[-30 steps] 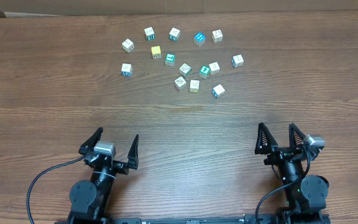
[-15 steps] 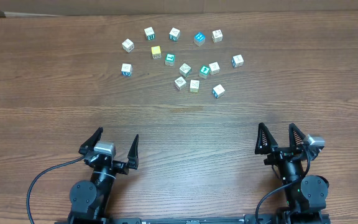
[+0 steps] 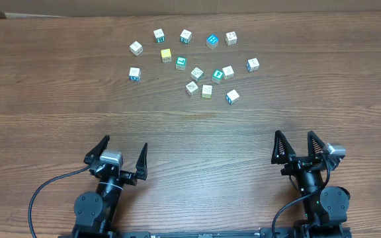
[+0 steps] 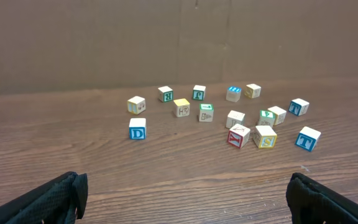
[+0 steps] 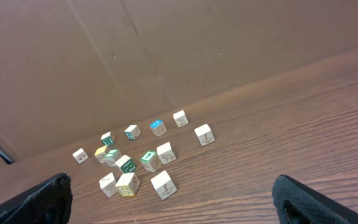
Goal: Form a circle
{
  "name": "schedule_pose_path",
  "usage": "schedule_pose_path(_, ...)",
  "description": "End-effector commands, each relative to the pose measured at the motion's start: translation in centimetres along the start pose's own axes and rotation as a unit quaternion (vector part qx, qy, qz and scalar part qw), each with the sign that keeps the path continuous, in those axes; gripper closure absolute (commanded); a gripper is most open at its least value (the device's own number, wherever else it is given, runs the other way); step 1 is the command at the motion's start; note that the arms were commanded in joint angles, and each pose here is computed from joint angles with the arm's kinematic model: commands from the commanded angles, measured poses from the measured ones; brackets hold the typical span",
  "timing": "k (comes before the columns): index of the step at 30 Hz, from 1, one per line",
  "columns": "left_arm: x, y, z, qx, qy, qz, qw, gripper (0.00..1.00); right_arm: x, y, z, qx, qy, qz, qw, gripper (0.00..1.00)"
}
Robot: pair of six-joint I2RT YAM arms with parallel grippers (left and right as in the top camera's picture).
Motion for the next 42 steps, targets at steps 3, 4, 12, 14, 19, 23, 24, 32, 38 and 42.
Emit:
schedule_pose_path(3, 0.0, 0.1, 0.0, -0.011, -0.003, -0.002, 1.000, 0.00, 0.0, -0.1, 0.2, 0.006, -0.001, 0.001, 1.000, 0.00)
schedule_pose_path(4, 0.0, 0.1, 0.0, -0.011, -0.003, -0.002, 1.000, 0.00, 0.0, -0.1, 0.2, 0.006, -0.001, 0.001, 1.000, 0.00)
schedule_pose_path(12, 0.0, 0.0, 0.0, -0.011, -0.003, 0.000, 1.000, 0.01, 0.0, -0.1, 0.2, 0.006, -0.001, 0.001, 1.000, 0.00)
schedule_pose_path(14, 0.0, 0.1, 0.0, -0.011, -0.003, -0.002, 1.000, 0.00, 0.0, -0.1, 0.2, 0.006, -0.001, 0.001, 1.000, 0.00)
schedule_pose_path(19, 0.0, 0.1, 0.0, -0.011, -0.003, -0.002, 1.000, 0.00, 0.0, -0.1, 0.2, 0.006, -0.001, 0.001, 1.000, 0.00)
schedule_pose_path(23, 0.0, 0.1, 0.0, -0.011, -0.004, -0.002, 1.000, 0.00, 0.0, -0.1, 0.2, 0.006, -0.001, 0.001, 1.000, 0.00)
schedule_pose_path(24, 0.0, 0.1, 0.0, -0.011, -0.004, -0.002, 1.000, 0.01, 0.0, -0.1, 0.2, 0.006, -0.001, 0.001, 1.000, 0.00)
schedule_pose_path(32, 0.0, 0.0, 0.0, -0.003, -0.003, -0.001, 1.000, 0.00, 0.0, -0.1, 0.2, 0.006, -0.001, 0.001, 1.000, 0.00)
schedule_pose_path(38, 0.4, -0.2, -0.3, 0.066, 0.015, 0.001, 0.998, 0.00, 0.0, -0.1, 0.2, 0.006, -0.001, 0.001, 1.000, 0.00)
schedule_pose_path(42, 1.3, -0.8, -2.3, 0.062, 0.026, -0.003, 0.998, 0.00, 0.0, -0.1, 0.2, 0.006, -0.001, 0.001, 1.000, 0.00)
Point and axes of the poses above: each gripper's point midway between its finger pads, its own x axis back along the fingers, its own y axis along the line the jaws close on, z = x × y, the point moved 3 cm from there along x, back along the fingers, and after that the axes turned 10 degrees about x, right-handed, at the moved point
